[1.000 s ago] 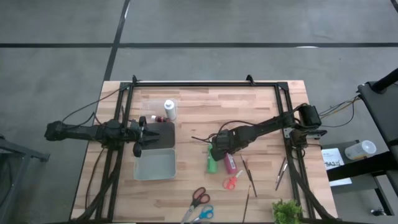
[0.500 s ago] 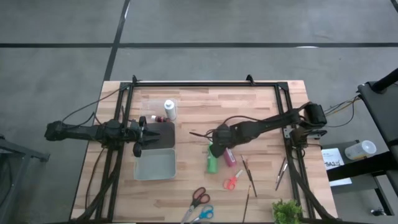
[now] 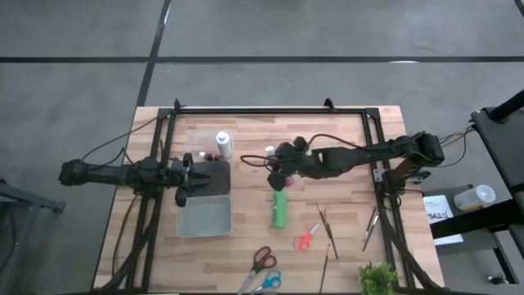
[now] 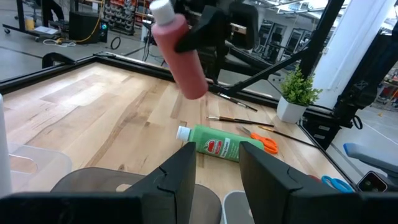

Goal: Pick & Place Paint Supplies
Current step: Put the pink paint bottle into the transparent bin

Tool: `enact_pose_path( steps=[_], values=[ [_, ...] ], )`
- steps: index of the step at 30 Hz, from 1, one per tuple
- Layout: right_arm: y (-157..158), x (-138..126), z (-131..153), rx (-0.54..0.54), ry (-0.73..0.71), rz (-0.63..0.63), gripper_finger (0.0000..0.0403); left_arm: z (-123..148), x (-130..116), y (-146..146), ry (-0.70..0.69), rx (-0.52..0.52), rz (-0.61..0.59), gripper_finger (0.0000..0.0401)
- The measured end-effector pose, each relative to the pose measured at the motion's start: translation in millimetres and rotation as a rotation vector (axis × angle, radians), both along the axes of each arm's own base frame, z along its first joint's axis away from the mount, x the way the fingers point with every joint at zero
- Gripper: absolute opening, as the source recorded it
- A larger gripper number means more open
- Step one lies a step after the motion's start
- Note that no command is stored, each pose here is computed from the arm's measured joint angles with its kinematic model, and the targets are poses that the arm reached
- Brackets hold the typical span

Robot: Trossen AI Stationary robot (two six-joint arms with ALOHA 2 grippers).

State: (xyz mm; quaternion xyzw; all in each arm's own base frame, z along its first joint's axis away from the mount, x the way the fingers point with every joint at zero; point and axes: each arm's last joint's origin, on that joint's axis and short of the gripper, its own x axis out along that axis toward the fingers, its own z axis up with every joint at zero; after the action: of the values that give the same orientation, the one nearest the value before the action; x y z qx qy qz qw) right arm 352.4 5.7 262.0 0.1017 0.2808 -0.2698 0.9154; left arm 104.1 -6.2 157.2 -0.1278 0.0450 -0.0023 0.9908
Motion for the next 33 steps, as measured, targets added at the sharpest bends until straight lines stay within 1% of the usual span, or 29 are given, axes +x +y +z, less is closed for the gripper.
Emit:
enact_pose_path(
  steps=[3,5,8,11,13,17,21,26,29,33],
  values=[
    [-5,10,-2,-0.094,-0.047,0.061,0.0197,0,0,0,0.000,0.000,0.000,0.0130],
    [-10,17,-9,-0.167,-0.087,0.093,0.0197,0,0,0,0.000,0.000,0.000,0.0130],
    [-17,28,-16,-0.261,-0.185,0.110,0.0197,0,0,0,0.001,0.000,0.000,0.0130],
    [-26,37,-21,-0.324,-0.314,0.131,0.0197,-1,0,0,0.007,0.001,0.000,0.0130],
    [-35,42,-27,-0.331,-0.403,0.168,0.0197,-1,1,0,0.012,0.001,0.000,0.0130],
    [-55,52,-41,-0.332,-0.532,0.239,0.0197,-2,1,0,0.020,0.001,0.000,0.0130],
    [-76,64,-52,-0.332,-0.611,0.291,0.0197,-1,1,0,0.018,0.001,0.000,0.0130],
    [-95,88,-64,-0.341,-0.622,0.326,0.0197,-3,2,0,0.034,0.003,0.000,0.0130],
    [-105,103,-68,-0.341,-0.642,0.367,0.0197,-3,2,0,0.038,0.003,0.000,0.0130],
    [-117,120,-69,-0.343,-0.678,0.427,0.0197,-5,3,0,0.053,0.004,0.000,0.0130]
  ],
)
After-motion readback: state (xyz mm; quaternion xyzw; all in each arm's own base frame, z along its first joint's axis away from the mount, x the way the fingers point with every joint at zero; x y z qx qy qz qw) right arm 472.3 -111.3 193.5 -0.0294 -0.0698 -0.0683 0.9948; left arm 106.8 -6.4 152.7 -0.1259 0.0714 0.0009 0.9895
